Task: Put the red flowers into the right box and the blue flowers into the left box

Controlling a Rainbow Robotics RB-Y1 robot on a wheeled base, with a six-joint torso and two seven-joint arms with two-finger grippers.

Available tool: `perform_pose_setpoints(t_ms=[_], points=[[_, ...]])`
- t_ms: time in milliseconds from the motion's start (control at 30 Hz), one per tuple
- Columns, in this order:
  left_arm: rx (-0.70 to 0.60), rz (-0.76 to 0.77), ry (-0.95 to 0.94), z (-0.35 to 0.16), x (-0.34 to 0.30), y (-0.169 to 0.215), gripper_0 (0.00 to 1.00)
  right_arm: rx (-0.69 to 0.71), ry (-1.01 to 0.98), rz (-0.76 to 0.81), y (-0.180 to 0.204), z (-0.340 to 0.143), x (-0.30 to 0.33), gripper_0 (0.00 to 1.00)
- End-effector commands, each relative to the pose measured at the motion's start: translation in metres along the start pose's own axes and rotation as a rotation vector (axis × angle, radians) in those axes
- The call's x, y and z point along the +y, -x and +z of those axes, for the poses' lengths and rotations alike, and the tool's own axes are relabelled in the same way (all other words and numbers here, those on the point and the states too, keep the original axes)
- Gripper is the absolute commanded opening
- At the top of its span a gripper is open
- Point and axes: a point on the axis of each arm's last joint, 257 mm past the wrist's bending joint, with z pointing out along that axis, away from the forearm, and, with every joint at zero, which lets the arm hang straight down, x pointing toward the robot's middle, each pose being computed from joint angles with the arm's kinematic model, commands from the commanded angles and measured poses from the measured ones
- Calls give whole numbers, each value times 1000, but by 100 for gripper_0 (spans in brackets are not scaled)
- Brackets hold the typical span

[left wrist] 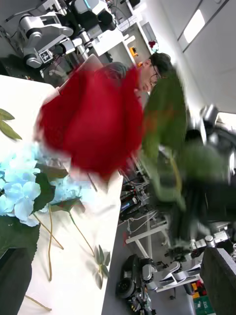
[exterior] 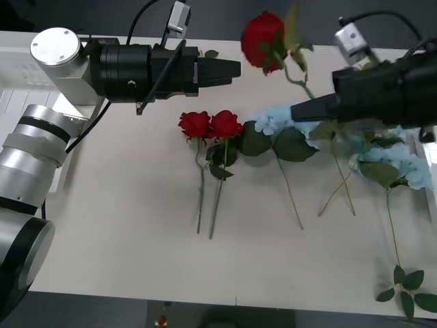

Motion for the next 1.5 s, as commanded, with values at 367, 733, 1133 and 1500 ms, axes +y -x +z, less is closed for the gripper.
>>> perform_pose_setpoints(t_ms=[367, 733, 1133, 1500], points=[[168, 137, 210, -37, 40, -14, 100, 126, -738, -134, 20, -219, -182, 0], [337, 207, 446, -83, 93, -33, 100, 124, -1227, -89, -1, -383, -312, 0], [439, 270, 683, -124, 144, -38, 100, 108, -1420, -149, -52, -388, -432, 0], [542, 263, 739, -123, 164, -70, 100, 136, -1438, -153, -74, -388, -449, 75]])
